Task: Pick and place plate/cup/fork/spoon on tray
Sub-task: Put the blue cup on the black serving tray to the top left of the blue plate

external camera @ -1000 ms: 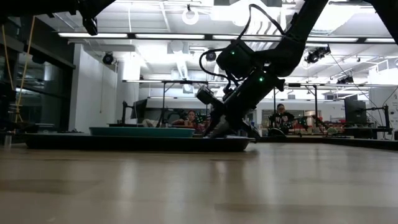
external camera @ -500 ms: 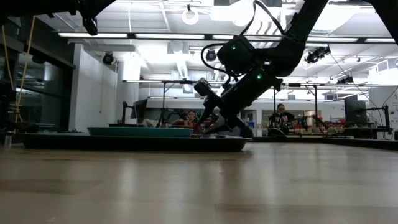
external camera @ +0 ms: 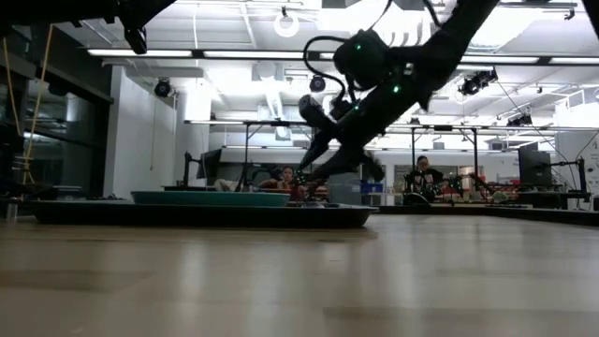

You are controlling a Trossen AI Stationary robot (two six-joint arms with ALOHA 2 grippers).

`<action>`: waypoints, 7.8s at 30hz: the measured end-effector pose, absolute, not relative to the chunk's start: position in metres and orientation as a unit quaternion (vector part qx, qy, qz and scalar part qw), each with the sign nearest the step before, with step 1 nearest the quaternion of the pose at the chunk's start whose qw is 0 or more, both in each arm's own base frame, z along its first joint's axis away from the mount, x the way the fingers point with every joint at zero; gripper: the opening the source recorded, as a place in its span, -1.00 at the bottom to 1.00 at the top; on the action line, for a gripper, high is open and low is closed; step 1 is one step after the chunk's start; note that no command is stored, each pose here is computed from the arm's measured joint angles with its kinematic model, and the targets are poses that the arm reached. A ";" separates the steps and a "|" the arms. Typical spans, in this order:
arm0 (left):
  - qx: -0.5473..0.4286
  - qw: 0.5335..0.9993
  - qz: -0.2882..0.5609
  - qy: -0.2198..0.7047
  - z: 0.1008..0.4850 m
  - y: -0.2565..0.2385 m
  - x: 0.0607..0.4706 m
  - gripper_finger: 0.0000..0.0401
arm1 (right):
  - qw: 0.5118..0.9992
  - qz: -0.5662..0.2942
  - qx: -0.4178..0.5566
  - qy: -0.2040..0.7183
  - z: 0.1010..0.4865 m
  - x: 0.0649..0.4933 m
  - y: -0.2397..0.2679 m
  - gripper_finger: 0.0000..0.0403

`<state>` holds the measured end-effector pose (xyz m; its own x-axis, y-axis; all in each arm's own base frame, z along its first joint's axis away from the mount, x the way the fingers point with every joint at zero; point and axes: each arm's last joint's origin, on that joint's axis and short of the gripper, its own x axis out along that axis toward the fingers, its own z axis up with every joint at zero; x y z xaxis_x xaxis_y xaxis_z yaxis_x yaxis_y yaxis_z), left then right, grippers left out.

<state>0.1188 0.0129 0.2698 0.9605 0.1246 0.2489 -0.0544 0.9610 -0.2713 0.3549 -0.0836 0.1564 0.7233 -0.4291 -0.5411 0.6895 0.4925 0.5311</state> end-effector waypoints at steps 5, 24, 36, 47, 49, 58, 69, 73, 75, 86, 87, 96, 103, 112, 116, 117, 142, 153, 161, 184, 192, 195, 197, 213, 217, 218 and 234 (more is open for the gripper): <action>-0.132 0.981 0.046 -0.133 0.270 0.013 0.119 -0.49 | 0.846 -0.340 0.288 0.294 0.168 0.343 -0.081 -0.38; -0.136 0.982 0.047 -0.122 0.268 0.013 0.119 -0.49 | 0.834 -0.224 0.204 0.462 0.278 0.267 -0.017 -0.38; -0.137 0.982 0.049 -0.123 0.268 0.013 0.119 -0.49 | 0.861 -0.093 0.247 0.434 0.289 0.274 0.010 -0.38; -0.137 0.982 0.049 -0.120 0.267 0.013 0.119 -0.49 | 0.696 -0.003 0.401 0.595 0.282 0.239 0.102 -0.38; -0.137 0.982 0.049 -0.120 0.267 0.013 0.119 -0.49 | 0.666 -0.029 0.407 0.624 0.280 0.225 0.121 -0.38; -0.137 0.982 0.048 -0.123 0.268 0.013 0.119 -0.49 | 0.613 -0.143 0.403 0.664 0.275 0.168 0.179 -0.38; -0.132 0.982 0.049 -0.126 0.268 0.013 0.119 -0.49 | 0.599 -0.192 0.388 0.674 0.272 0.144 0.191 -0.38; -0.132 0.982 0.049 -0.126 0.268 0.013 0.119 -0.49 | 0.598 -0.201 0.375 0.679 0.271 0.141 0.191 -0.38; -0.132 0.982 0.049 -0.126 0.268 0.013 0.119 -0.49 | 0.600 -0.202 0.368 0.682 0.268 0.141 0.193 -0.38; -0.132 0.982 0.049 -0.126 0.268 0.013 0.119 -0.49 | 0.619 -0.171 0.301 0.705 0.255 0.143 0.203 -0.38; -0.132 0.982 0.049 -0.126 0.268 0.013 0.119 -0.49 | 0.619 -0.172 0.300 0.705 0.255 0.143 0.203 -0.38; -0.132 0.982 0.048 -0.126 0.268 0.013 0.119 -0.49 | 0.628 -0.138 0.290 0.709 0.255 0.144 0.205 -0.38; -0.133 0.982 0.048 -0.126 0.268 0.013 0.119 -0.49 | 0.632 -0.066 0.245 0.732 0.256 0.143 0.207 -0.38; -0.133 0.982 0.049 -0.126 0.268 0.013 0.119 -0.49 | 0.660 -0.031 0.198 0.725 0.255 0.144 0.206 -0.38; -0.133 0.982 0.049 -0.126 0.268 0.013 0.119 -0.49 | 0.664 -0.029 0.198 0.721 0.255 0.144 0.206 -0.38; -0.133 0.982 0.049 -0.126 0.268 0.013 0.119 -0.49 | 0.664 -0.029 0.199 0.720 0.255 0.144 0.206 -0.38; -0.133 0.981 0.048 -0.131 0.269 0.013 0.119 -0.49 | 0.671 -0.025 0.144 0.727 0.241 0.148 0.212 -0.38; -0.126 0.981 0.048 -0.137 0.271 0.013 0.119 -0.49 | 0.693 -0.039 0.146 0.705 0.241 0.154 0.210 -0.38; -0.132 0.981 0.047 -0.136 0.270 0.013 0.119 -0.49 | 0.700 -0.009 0.223 0.678 0.245 0.168 0.218 -0.44; -0.127 0.982 0.047 -0.134 0.270 0.013 0.119 -0.49 | 0.697 -0.009 0.205 0.687 0.241 0.182 0.205 -0.48; -0.124 0.982 0.048 -0.134 0.270 0.013 0.119 -0.49 | 0.704 -0.030 0.214 0.677 0.240 0.184 0.203 -0.48; -0.124 0.982 0.048 -0.134 0.270 0.013 0.119 -0.49 | 0.701 -0.041 0.218 0.678 0.240 0.184 0.202 -0.48; -0.124 0.982 0.048 -0.134 0.270 0.013 0.119 -0.49 | 0.696 -0.052 0.211 0.684 0.240 0.183 0.200 -0.48; -0.123 0.982 0.048 -0.133 0.270 0.013 0.119 -0.49 | 0.686 -0.054 0.191 0.700 0.239 0.180 0.196 -0.47; -0.123 0.982 0.048 -0.134 0.270 0.013 0.119 -0.49 | 0.687 -0.051 0.190 0.700 0.239 0.181 0.196 -0.47; -0.123 0.982 0.048 -0.134 0.270 0.013 0.119 -0.49 | 0.690 -0.050 0.190 0.697 0.239 0.181 0.196 -0.47; -0.123 0.982 0.048 -0.134 0.270 0.013 0.119 -0.49 | 0.747 -0.101 0.182 0.632 0.239 0.187 0.194 -0.47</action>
<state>0.1187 0.0130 0.2701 0.9592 0.1279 0.2522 -0.0618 0.9651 -0.2545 0.1868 0.1937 0.2392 0.1813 0.0782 -0.9803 0.3806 0.9136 0.1433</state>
